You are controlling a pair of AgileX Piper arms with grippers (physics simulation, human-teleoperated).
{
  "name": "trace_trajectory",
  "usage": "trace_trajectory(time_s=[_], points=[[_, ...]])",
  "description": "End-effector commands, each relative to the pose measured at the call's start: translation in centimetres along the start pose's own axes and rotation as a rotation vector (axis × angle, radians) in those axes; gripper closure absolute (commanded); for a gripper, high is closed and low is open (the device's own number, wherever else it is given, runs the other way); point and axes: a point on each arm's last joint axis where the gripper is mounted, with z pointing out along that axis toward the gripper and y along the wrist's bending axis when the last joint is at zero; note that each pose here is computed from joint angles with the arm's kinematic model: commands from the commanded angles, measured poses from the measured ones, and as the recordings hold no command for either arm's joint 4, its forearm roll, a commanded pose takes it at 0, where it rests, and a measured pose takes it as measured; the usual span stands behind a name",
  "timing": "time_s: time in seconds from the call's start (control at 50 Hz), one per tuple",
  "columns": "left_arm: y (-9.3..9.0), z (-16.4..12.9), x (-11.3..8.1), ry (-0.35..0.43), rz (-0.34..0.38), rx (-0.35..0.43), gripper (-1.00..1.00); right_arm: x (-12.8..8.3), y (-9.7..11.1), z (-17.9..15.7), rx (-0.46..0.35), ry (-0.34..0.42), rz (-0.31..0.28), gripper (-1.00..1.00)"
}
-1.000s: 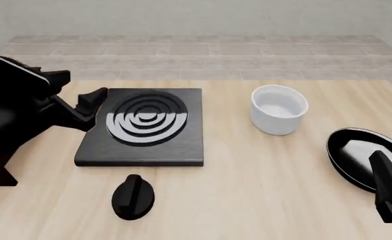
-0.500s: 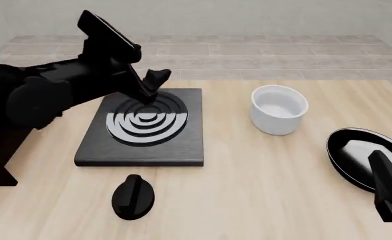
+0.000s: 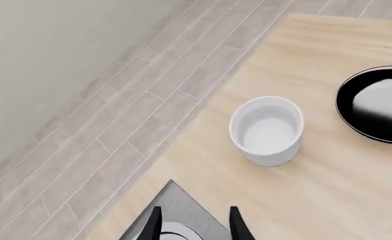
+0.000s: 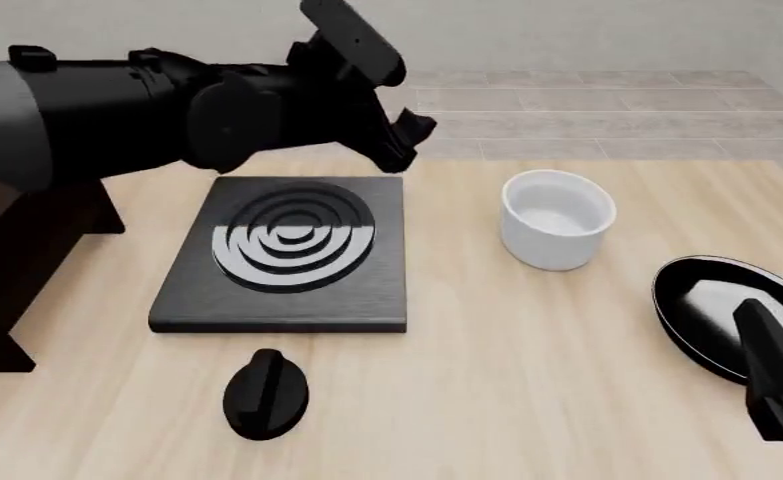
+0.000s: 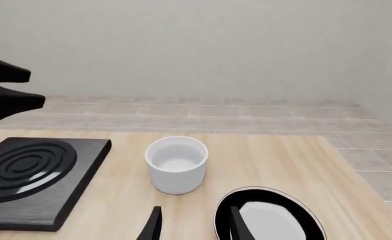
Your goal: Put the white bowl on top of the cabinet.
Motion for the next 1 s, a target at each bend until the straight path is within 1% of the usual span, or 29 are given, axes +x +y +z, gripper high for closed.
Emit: trace_trajectory(time_s=[0.02, 0.1, 0.2, 0.24, 0.26, 0.3, 0.32, 0.34, 0.38, 0.42, 0.46, 0.48, 0.5, 0.54, 0.56, 0.58, 0.6, 0.7, 0.72, 0.74, 0.76, 0.8, 0.82, 0.9, 0.92, 0.94, 0.96, 0.98, 1.0], points=[[-1.0, 4.2, 0.0, 0.033, 0.030, 0.037, -1.00, 0.0, 0.0, 0.0, 0.002, 0.003, 0.001, -1.00], [-1.2, 5.0, -0.2, 0.033, 0.043, 0.043, -1.00, 0.0, 0.0, 0.1, 0.002, 0.003, 0.002, -1.00], [-0.9, 6.1, -0.9, 0.034, 0.048, 0.043, -1.00, 0.0, 0.0, 0.1, 0.000, 0.003, 0.005, -1.00], [-0.7, 6.7, -1.3, 0.040, 0.030, 0.043, -1.00, 0.0, 0.0, 0.0, 0.000, 0.003, 0.005, -1.00], [-0.7, 7.0, -1.4, 0.037, 0.042, 0.043, -1.00, 0.0, 0.0, 0.1, 0.000, 0.004, 0.005, -1.00], [-0.7, 7.6, -1.7, 0.050, 0.022, 0.051, -1.00, 0.0, 0.0, 0.1, 0.000, 0.004, 0.005, -1.00], [-1.2, 8.1, -1.7, 0.072, 0.005, 0.069, -1.00, 0.0, 0.0, 0.1, -0.001, 0.005, 0.005, -1.00], [-1.0, 8.4, -1.7, 0.066, 0.016, 0.062, -1.00, 0.0, 0.0, 0.1, -0.001, 0.006, 0.005, -1.00], [-1.0, 9.5, -1.8, 0.096, -0.008, 0.074, -1.00, 0.0, 0.0, 0.2, -0.002, 0.008, 0.004, -1.00], [-1.0, 9.5, -2.0, 0.083, 0.014, 0.070, -1.00, 0.0, 0.0, 0.2, -0.002, 0.008, 0.004, -1.00], [-0.7, 10.1, -2.3, 0.091, 0.002, 0.070, -1.00, 0.0, 0.0, 0.3, -0.002, 0.009, 0.004, -1.00], [-0.8, 10.2, -2.3, 0.086, 0.025, 0.072, -1.00, 0.0, 0.0, 0.3, -0.003, 0.010, 0.004, -1.00], [-0.7, 10.4, -2.5, 0.093, 0.004, 0.072, -1.00, 0.0, 0.0, 0.3, -0.003, 0.010, 0.005, -1.00], [-0.6, 11.1, -2.5, 0.100, 0.016, 0.073, -1.00, 0.0, 0.0, 0.3, -0.003, 0.011, 0.004, -1.00], [-0.1, 11.6, -2.5, 0.114, -0.010, 0.069, -1.00, 0.0, 0.0, 0.3, -0.003, 0.012, 0.004, -1.00], [-0.2, 11.8, -2.5, 0.113, 0.004, 0.072, -1.00, 0.0, 0.0, 0.4, -0.003, 0.013, 0.004, -1.00], [-0.7, 12.2, -2.7, 0.131, -0.011, 0.087, -1.00, 0.0, 0.0, 0.4, -0.003, 0.014, 0.003, -1.00], [-0.6, 13.2, -3.2, 0.153, -0.013, 0.097, -1.00, 0.1, 0.0, 0.4, -0.003, 0.016, 0.002, -1.00], [-0.4, 13.4, -3.1, 0.149, 0.009, 0.094, -1.00, 0.1, 0.0, 0.4, -0.003, 0.016, 0.003, -1.00], [-0.5, 14.1, -3.3, 0.179, -0.045, 0.102, -1.00, 0.1, 0.0, 0.4, -0.002, 0.017, 0.001, -1.00], [-0.8, 14.2, -3.2, 0.174, -0.011, 0.109, -1.00, 0.1, 0.0, 0.5, -0.003, 0.017, 0.001, -1.00], [-0.3, 15.0, -2.9, 0.189, -0.033, 0.102, -1.00, 0.0, 0.0, 0.5, -0.002, 0.018, 0.002, -1.00], [-0.6, 15.2, -2.8, 0.185, -0.010, 0.107, -1.00, 0.1, 0.0, 0.5, -0.002, 0.019, 0.001, -1.00], [-1.1, 16.3, -2.6, 0.196, 0.004, 0.119, -1.00, 0.0, 0.0, 0.7, -0.004, 0.021, 0.002, -1.00], [-0.6, 16.4, -2.5, 0.188, 0.017, 0.108, -1.00, 0.0, 0.0, 0.7, -0.004, 0.021, 0.003, -1.00], [-1.2, 16.6, -2.7, 0.199, -0.002, 0.122, -1.00, 0.0, 0.0, 0.7, -0.003, 0.022, 0.001, -1.00], [-1.4, 16.6, -2.7, 0.183, 0.033, 0.122, -1.00, 0.0, 0.0, 0.7, -0.003, 0.022, 0.000, -1.00], [-1.4, 16.9, -2.9, 0.198, -0.003, 0.125, -1.00, 0.1, 0.0, 0.7, -0.002, 0.022, 0.001, -1.00], [-1.6, 16.9, -3.0, 0.185, 0.024, 0.127, -1.00, 0.1, 0.0, 0.7, -0.001, 0.023, 0.000, -1.00]])
